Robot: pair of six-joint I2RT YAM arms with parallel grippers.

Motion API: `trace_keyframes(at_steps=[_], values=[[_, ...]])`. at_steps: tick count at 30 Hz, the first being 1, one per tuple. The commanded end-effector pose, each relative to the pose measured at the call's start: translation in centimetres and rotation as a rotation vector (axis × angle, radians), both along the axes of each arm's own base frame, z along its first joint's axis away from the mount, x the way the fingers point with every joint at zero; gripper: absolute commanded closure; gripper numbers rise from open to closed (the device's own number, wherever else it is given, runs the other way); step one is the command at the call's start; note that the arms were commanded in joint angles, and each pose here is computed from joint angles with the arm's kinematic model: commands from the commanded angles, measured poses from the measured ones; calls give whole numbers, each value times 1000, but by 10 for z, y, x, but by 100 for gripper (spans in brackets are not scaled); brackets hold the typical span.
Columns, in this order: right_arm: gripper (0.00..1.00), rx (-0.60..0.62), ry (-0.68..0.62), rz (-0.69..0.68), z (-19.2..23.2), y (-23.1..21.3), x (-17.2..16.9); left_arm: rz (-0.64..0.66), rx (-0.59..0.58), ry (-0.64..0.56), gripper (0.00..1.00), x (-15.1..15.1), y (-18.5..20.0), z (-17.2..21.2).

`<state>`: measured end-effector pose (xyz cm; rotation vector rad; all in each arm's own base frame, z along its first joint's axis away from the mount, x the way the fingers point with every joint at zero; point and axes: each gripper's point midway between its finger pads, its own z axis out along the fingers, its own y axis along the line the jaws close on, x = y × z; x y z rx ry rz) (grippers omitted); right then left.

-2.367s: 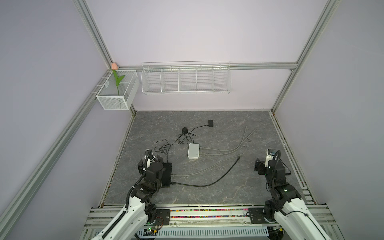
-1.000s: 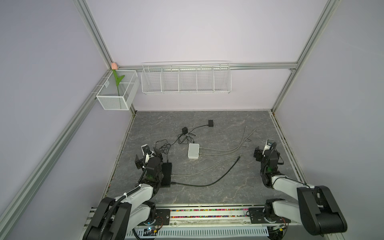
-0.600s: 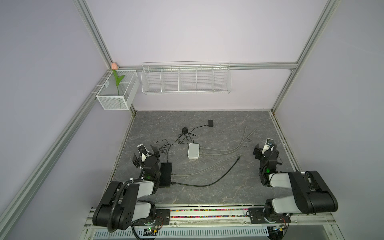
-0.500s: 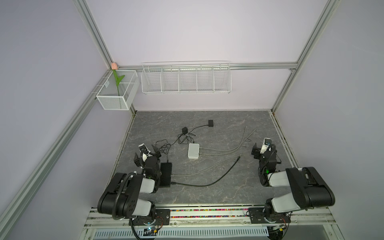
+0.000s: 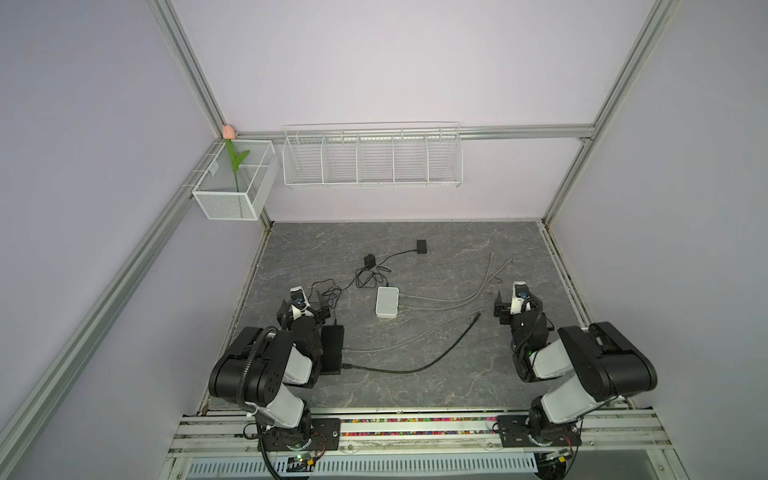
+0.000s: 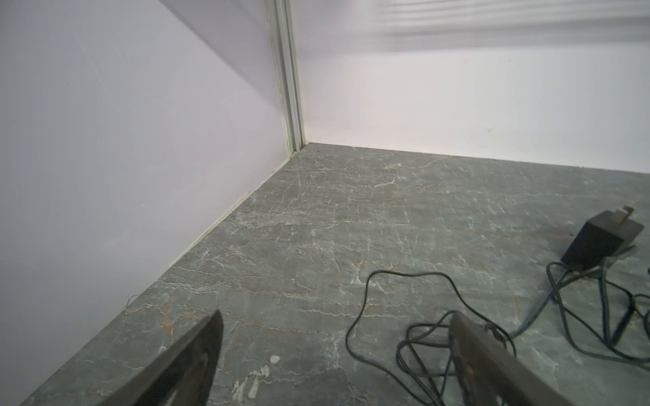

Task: Insert the plug into the switch port

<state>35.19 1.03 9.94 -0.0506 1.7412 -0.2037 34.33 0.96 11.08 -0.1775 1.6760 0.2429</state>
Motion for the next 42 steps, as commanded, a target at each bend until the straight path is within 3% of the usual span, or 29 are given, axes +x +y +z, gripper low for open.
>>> trace_keyframes(at_steps=[1, 6, 10, 15, 20, 30, 36, 42], values=[[11, -35, -50, 11, 12, 4, 3, -52, 15, -51, 1, 6, -9, 15], [11, -38, -49, 12, 12, 4, 6, -97, 39, -43, 1, 10, -16, 14], [11, -27, -22, 1, 9, 1, 12, -78, 31, 15, 1, 34, -15, 15], [11, 107, 178, -39, -7, -23, 41, -96, -33, 120, 1, 56, -5, 6], [11, 122, 171, -29, -7, -24, 42, -39, -72, 131, 1, 60, 9, 5], [11, 120, 169, -27, -6, -23, 42, -42, -90, 122, 1, 58, 13, 5], [11, 120, 169, -29, -6, -24, 42, 61, -108, 69, 1, 48, 29, 9], [11, 119, 167, -28, -6, -23, 42, 14, -65, 92, 1, 52, 17, 8]])
